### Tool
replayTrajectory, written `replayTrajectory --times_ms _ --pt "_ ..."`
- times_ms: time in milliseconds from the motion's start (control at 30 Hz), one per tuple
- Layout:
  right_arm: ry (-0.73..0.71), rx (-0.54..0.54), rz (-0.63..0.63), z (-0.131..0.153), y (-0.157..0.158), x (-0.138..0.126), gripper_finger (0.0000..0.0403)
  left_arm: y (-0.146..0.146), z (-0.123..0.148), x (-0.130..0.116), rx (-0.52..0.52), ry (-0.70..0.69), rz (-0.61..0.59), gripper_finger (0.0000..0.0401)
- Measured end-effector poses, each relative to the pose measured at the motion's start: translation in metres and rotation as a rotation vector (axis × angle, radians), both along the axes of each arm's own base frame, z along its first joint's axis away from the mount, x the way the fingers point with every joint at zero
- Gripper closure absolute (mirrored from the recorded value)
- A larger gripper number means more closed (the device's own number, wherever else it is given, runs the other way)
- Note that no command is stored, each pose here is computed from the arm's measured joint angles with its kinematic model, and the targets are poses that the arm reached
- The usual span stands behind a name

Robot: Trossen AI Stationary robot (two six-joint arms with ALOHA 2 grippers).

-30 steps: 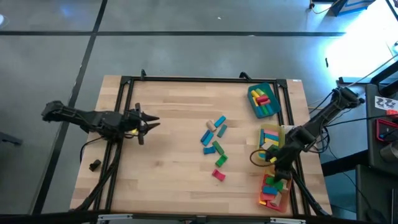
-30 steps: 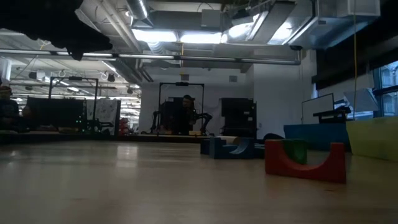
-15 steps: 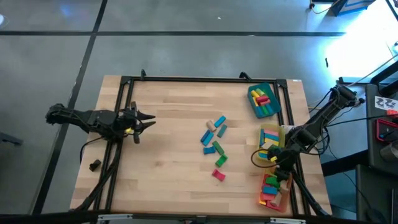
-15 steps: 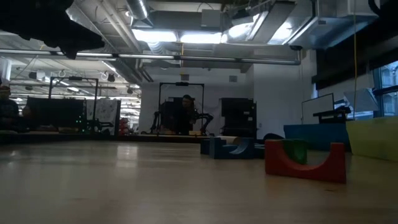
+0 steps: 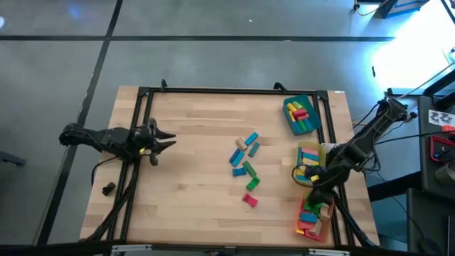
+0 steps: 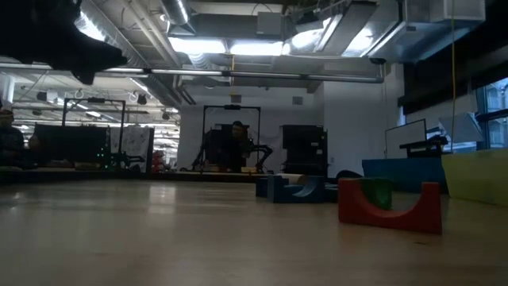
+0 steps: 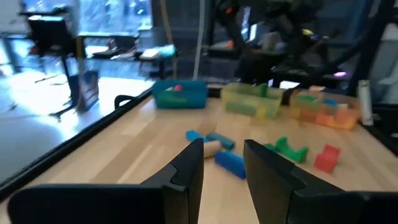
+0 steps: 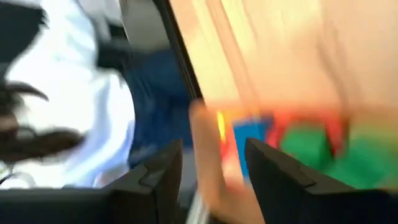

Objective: Sort blocks by size
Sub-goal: Put the blue rectangular block into the yellow bin

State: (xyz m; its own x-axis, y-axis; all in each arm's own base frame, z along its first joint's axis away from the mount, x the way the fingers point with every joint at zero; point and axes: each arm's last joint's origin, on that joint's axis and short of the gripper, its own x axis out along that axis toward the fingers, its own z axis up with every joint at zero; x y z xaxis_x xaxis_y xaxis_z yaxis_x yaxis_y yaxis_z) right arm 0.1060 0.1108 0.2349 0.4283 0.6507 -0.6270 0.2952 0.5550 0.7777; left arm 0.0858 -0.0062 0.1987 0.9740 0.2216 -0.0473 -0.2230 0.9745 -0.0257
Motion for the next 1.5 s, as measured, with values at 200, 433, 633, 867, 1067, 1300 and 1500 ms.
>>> replayTrajectory --times_ms 200,433,633,867,1067,1300,1500 --pt "-0.274 -0.180 -0.146 0.025 -0.013 0.017 0.0226 -0.003 -0.025 0.009 0.036 -0.087 -0.042 0.0301" --pt "-0.425 -0.448 -0.169 0.026 -0.032 0.042 0.0226 -0.005 -0.027 0.010 0.081 -0.095 -0.104 0.0301" --pt "-0.464 -0.620 -0.125 0.014 -0.046 0.073 0.0226 -0.005 -0.027 0.010 0.107 -0.090 -0.113 0.0301" --pt "-0.411 -0.788 -0.033 -0.008 -0.067 0.100 0.0226 -0.005 -0.027 0.010 0.103 -0.089 -0.113 0.0301" --pt "-0.438 -1.000 0.174 -0.025 -0.085 0.118 0.0226 -0.005 -0.027 0.010 0.102 -0.089 -0.113 0.0301" --pt "-0.461 -1.141 0.280 -0.044 -0.111 0.143 0.0226 -0.005 -0.027 0.010 0.101 -0.089 -0.113 0.0301" --pt "-0.436 -1.125 0.383 -0.053 -0.131 0.157 0.0226 -0.005 -0.027 0.010 0.101 -0.089 -0.113 0.0301"
